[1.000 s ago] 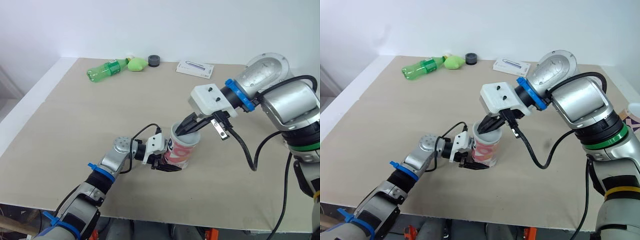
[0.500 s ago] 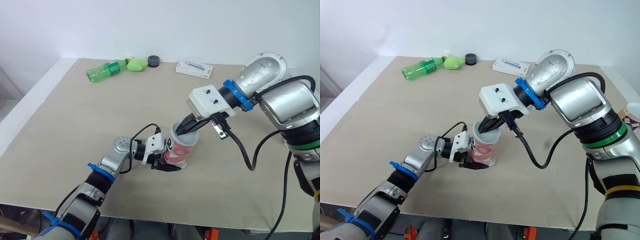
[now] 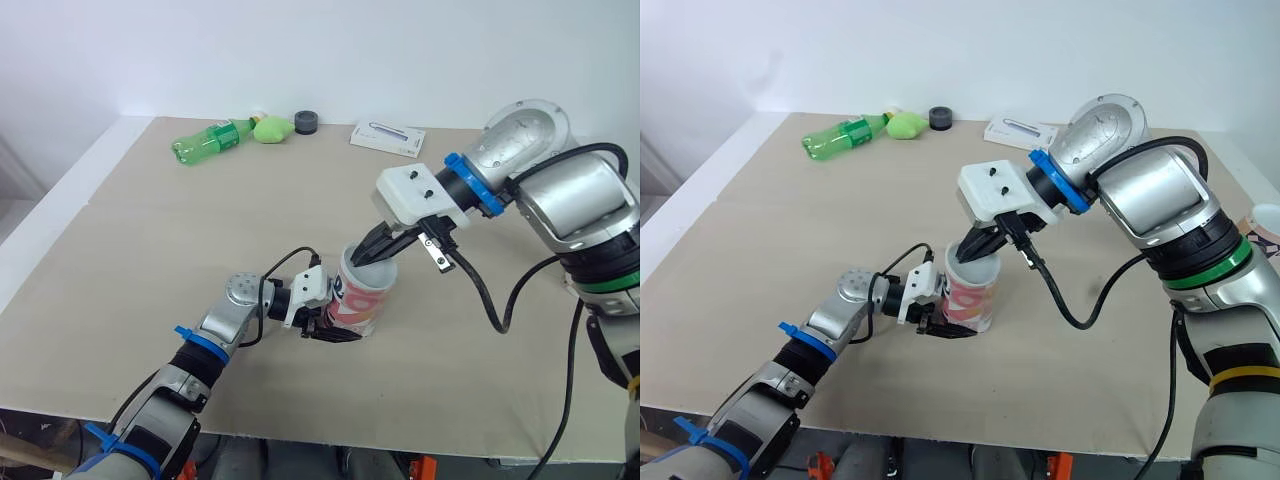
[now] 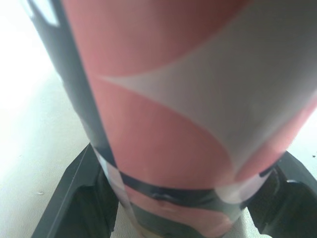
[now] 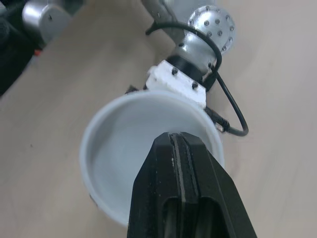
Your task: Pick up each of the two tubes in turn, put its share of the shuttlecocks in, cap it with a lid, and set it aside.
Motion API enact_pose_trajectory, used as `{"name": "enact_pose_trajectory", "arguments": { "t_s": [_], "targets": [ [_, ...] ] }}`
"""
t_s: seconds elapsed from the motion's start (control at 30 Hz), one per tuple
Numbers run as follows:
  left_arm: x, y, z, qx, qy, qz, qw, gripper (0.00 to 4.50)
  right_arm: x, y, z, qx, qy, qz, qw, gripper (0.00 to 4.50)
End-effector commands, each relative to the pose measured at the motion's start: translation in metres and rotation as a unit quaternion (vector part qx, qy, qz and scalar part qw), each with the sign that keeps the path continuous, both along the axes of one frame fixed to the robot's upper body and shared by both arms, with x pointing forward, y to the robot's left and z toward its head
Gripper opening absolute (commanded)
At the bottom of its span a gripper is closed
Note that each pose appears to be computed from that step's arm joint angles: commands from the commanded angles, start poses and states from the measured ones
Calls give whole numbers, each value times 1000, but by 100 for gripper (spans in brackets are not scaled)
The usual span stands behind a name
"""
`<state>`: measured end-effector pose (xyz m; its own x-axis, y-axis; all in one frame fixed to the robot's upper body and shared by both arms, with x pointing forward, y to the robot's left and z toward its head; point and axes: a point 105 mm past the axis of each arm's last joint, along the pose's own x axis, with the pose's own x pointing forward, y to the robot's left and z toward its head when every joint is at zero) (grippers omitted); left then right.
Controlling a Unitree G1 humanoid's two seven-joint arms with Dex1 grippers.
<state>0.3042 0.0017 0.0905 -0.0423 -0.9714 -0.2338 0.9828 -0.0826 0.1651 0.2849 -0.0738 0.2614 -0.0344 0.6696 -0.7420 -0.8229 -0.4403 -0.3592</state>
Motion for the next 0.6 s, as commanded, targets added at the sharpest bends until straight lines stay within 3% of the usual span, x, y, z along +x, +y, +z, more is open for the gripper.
{"name": "enact_pose_trajectory", "arguments": {
  "t_s": [0.03, 0.6],
  "targets": [
    [2, 7, -15, 37, 14, 12, 999, 280, -11, 5, 15, 12, 8, 23, 1000, 5],
    [1, 9, -16, 36, 18, 15, 999, 280, -8, 8, 1, -6, 12, 23, 1000, 5]
  ]
}}
